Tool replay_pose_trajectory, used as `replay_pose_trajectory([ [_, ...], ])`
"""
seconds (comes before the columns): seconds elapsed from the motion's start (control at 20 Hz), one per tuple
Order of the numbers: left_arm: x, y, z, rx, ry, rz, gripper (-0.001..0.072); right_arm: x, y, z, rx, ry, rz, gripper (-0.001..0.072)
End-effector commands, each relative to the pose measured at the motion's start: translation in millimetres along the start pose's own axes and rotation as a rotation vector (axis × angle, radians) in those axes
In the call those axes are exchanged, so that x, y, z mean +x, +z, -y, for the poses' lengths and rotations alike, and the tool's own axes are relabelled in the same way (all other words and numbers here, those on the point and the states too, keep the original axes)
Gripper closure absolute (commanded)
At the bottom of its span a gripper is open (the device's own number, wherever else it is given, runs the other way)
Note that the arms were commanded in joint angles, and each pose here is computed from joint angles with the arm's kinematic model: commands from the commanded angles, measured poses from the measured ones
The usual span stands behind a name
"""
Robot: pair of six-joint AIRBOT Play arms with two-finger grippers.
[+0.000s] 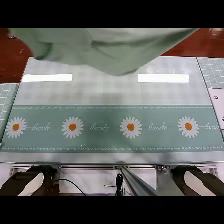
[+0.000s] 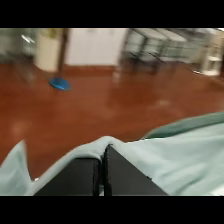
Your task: Fold the shirts.
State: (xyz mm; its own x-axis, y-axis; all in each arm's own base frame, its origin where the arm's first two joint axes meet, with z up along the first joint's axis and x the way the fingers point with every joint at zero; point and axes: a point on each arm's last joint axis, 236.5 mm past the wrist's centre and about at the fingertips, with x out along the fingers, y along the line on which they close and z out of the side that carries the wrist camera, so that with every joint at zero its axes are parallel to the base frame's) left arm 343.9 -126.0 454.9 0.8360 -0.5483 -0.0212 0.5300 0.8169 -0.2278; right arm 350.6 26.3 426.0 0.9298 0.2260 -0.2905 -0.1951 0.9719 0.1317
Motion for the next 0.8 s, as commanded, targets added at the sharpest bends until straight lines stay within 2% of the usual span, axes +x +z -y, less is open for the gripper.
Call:
replay_pose_trajectory([
  [0.0, -86.5, 47.9, 0.4, 0.173, 0.261, 0.064, 0.0688, -116.0, 23.5, -36.3, -0.076, -0.068, 0.169, 0.0687],
  [0.15, -140.4, 53.2, 19.3, 0.230, 0.337, 0.099, 0.0688, -177.9, 12.3, -57.6, -0.081, -0.088, 0.227, 0.0687],
  [0.35, -187.3, 35.2, 46.6, 0.259, 0.355, 0.068, 0.0687, -219.7, -15.3, -67.9, -0.069, -0.119, 0.211, 0.0687],
  [0.5, -201.2, 9.9, 50.0, 0.243, 0.367, -0.020, 0.0688, -225.3, -41.4, -62.9, -0.036, -0.149, 0.123, 0.0687],
  [0.65, -202.1, -10.6, 20.1, 0.186, 0.464, -0.110, 0.0688, -214.1, -55.9, -47.7, -0.011, -0.191, 0.051, 0.0687],
  [0.75, -179.4, -36.2, -2.6, 0.137, 0.471, -0.204, 0.0688, -186.5, -73.5, -37.5, 0.019, -0.184, -0.037, 0.0687],
])
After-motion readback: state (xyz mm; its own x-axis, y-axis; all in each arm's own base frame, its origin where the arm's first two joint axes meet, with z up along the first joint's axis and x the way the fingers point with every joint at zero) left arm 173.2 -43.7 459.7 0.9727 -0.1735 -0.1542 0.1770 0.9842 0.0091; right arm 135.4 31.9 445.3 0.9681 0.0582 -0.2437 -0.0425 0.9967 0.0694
